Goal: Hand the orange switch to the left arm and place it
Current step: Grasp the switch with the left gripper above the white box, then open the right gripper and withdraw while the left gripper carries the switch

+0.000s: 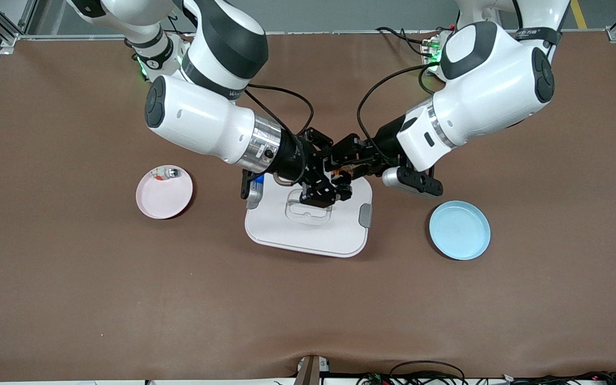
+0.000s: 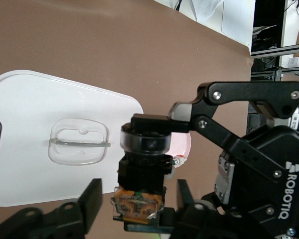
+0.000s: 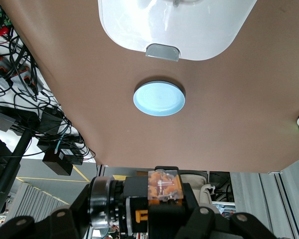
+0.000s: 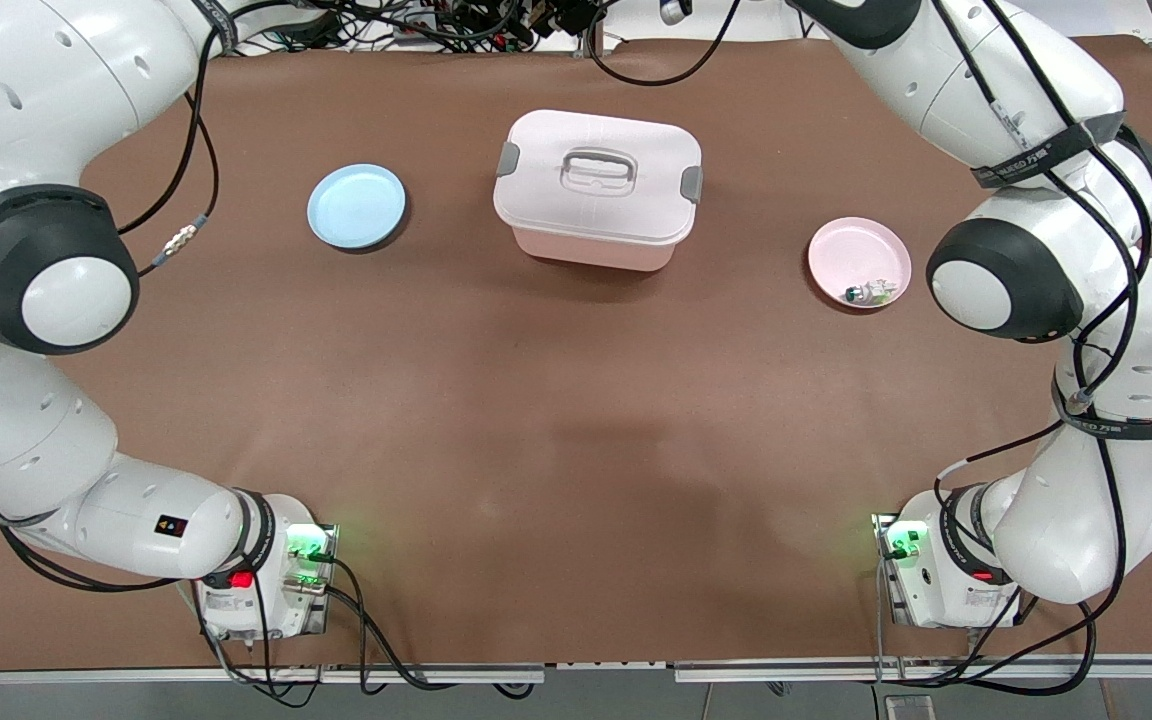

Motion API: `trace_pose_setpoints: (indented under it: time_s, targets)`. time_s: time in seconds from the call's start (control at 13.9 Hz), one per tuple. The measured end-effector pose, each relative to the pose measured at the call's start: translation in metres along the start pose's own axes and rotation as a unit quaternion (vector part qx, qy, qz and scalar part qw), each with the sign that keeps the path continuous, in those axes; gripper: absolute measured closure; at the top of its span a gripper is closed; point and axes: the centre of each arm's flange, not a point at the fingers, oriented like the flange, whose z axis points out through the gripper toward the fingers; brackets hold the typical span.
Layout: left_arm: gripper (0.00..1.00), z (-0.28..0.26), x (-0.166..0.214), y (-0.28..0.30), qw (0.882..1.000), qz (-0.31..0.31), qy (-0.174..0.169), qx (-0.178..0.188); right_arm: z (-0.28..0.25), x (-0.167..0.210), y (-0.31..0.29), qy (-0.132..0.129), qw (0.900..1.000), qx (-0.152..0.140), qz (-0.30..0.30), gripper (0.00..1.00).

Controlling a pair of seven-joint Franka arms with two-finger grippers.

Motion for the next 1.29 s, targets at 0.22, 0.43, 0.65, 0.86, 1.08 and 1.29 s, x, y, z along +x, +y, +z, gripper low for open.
trace_pose_setpoints:
  time_s: [0.22,0.43,0.65,0.86,1.08,1.29]
  targets:
    - [0.58,-0.001,0.001,0.001,1.0,0.005,0.002,-0.001,0.0,0.0,-0.001,-0.002,1.0,0.002,0.002,0.28]
    - [0.58,-0.001,0.001,0.0,1.0,0.01,0.004,0.003,0.002,0.001,-0.001,-0.003,1.0,0.003,0.002,0.28]
    - [0.58,-0.001,0.001,-0.001,0.999,0.024,0.01,0.021,0.007,0.002,-0.001,-0.005,1.0,0.006,0.004,0.25]
    - [0.58,0.0,0.005,-0.01,0.996,0.051,0.021,0.066,0.005,0.001,-0.002,-0.006,1.0,0.007,0.003,0.0]
    - [0.58,-0.001,0.009,-0.022,0.99,0.075,0.025,0.116,0.004,0.004,-0.003,0.001,1.0,-0.002,0.001,0.0]
    - [0.58,-0.007,0.012,-0.05,0.976,0.105,-0.01,0.192,-0.002,0.022,-0.003,0.025,0.997,-0.061,-0.046,0.0]
